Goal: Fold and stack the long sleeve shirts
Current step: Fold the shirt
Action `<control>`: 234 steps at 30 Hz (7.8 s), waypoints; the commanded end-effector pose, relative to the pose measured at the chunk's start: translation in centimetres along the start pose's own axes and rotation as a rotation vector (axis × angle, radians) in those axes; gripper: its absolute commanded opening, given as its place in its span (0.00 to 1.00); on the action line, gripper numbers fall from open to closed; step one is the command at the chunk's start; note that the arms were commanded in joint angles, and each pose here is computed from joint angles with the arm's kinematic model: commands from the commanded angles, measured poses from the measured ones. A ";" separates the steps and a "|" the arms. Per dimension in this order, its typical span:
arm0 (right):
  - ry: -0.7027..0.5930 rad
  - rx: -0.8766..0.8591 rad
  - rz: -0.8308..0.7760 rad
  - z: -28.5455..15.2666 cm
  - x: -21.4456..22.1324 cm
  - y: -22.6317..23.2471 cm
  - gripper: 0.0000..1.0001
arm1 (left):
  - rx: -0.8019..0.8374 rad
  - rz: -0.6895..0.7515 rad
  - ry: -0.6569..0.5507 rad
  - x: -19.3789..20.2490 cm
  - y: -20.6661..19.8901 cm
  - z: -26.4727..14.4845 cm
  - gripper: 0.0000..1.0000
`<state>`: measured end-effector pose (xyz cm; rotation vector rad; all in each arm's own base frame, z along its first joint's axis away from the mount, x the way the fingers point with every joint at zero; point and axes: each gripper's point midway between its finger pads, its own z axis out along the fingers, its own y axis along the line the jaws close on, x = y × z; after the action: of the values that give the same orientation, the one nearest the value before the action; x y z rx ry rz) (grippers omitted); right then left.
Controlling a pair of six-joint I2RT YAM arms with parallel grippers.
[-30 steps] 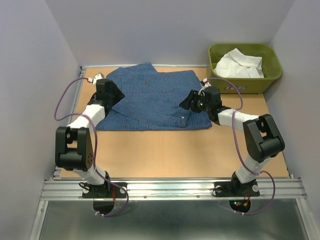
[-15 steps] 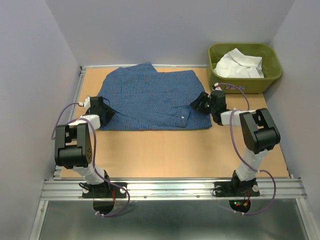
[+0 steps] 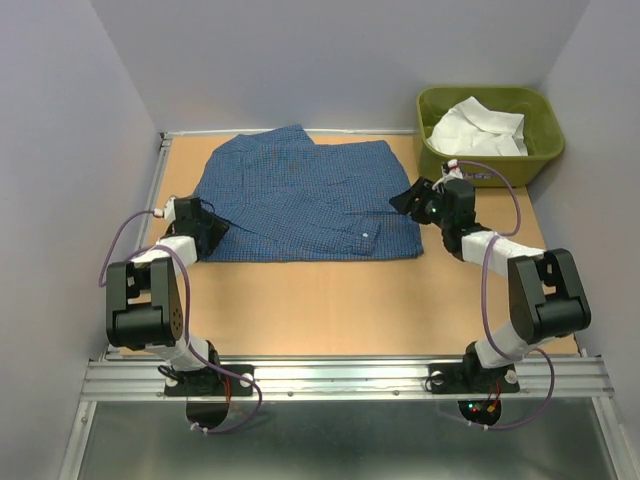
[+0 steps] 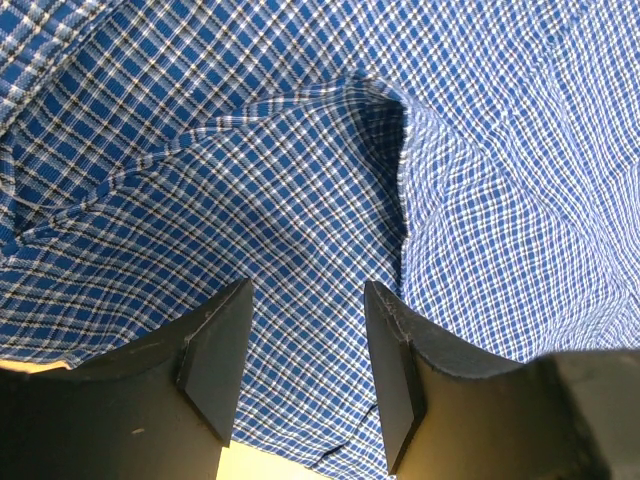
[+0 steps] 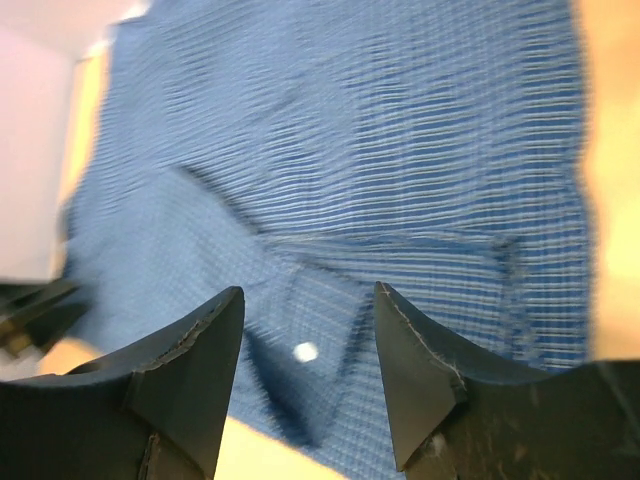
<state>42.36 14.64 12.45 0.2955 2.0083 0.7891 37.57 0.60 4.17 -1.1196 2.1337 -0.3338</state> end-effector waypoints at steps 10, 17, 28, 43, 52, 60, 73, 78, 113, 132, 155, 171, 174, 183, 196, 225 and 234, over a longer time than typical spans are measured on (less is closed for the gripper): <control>0.218 -0.199 0.204 -2.5 9.7 1.8 0.60 | -0.065 0.022 -0.002 0.6 2.3 0.2 0.59; 0.177 -0.027 0.273 -3.3 10.8 -3.7 0.60 | -0.104 0.028 0.007 1.0 3.4 0.4 0.59; 0.031 0.126 0.390 -6.4 7.7 -10.7 0.60 | -0.125 0.019 0.025 1.3 4.1 0.5 0.59; 0.022 0.117 0.084 -6.5 1.4 -6.8 0.61 | 0.039 0.095 -0.121 -3.9 -2.1 -4.2 0.73; 0.154 0.169 -0.216 -3.2 4.1 -2.2 0.66 | -0.034 0.345 -0.257 -5.1 -4.1 -7.0 0.81; 0.193 0.146 -0.337 0.6 4.6 2.1 0.66 | -0.201 0.432 -0.240 -5.1 -3.0 -3.2 0.74; 0.264 0.181 -0.357 1.6 7.1 0.4 0.66 | -0.336 0.305 -0.089 -2.8 4.1 -0.1 0.54; 0.288 0.260 -0.382 1.0 8.5 -2.2 0.66 | -0.378 0.253 -0.038 -2.3 6.3 0.3 0.54; 0.308 -0.001 -0.511 0.9 8.2 8.9 0.62 | -0.125 0.470 -0.116 -1.3 -4.9 -5.4 0.85; 0.500 0.284 -0.632 0.2 14.5 -1.5 0.31 | -0.271 0.579 0.142 5.8 0.3 -1.2 0.85; 0.695 0.220 -0.474 -11.1 15.5 3.7 0.41 | -0.015 0.447 0.291 9.7 0.5 -11.0 0.84; 0.405 -0.303 -0.226 -0.9 10.1 20.7 0.44 | 0.093 0.345 0.056 4.2 -6.4 -7.2 0.48; 0.412 -0.360 -0.193 0.5 11.3 21.8 0.45 | 0.061 0.314 0.043 3.0 -5.1 -5.4 0.44; 0.416 -0.500 -0.086 3.5 14.5 24.4 0.45 | -0.030 0.257 0.130 3.9 0.3 -2.4 0.40; 0.386 -0.666 -0.016 7.2 18.2 28.3 0.52 | -0.118 0.191 0.203 5.4 3.8 -1.2 0.39; 0.259 -0.291 0.039 11.8 18.7 12.7 0.54 | -0.206 0.203 0.178 4.5 5.7 -1.5 0.39; 0.194 -0.315 -0.057 9.5 14.5 12.6 0.54 | -0.167 0.212 0.155 3.7 4.5 -1.9 0.41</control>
<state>40.54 37.06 4.87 0.0433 2.0752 1.2035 34.16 -1.15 2.48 -0.9529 2.3722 -0.2643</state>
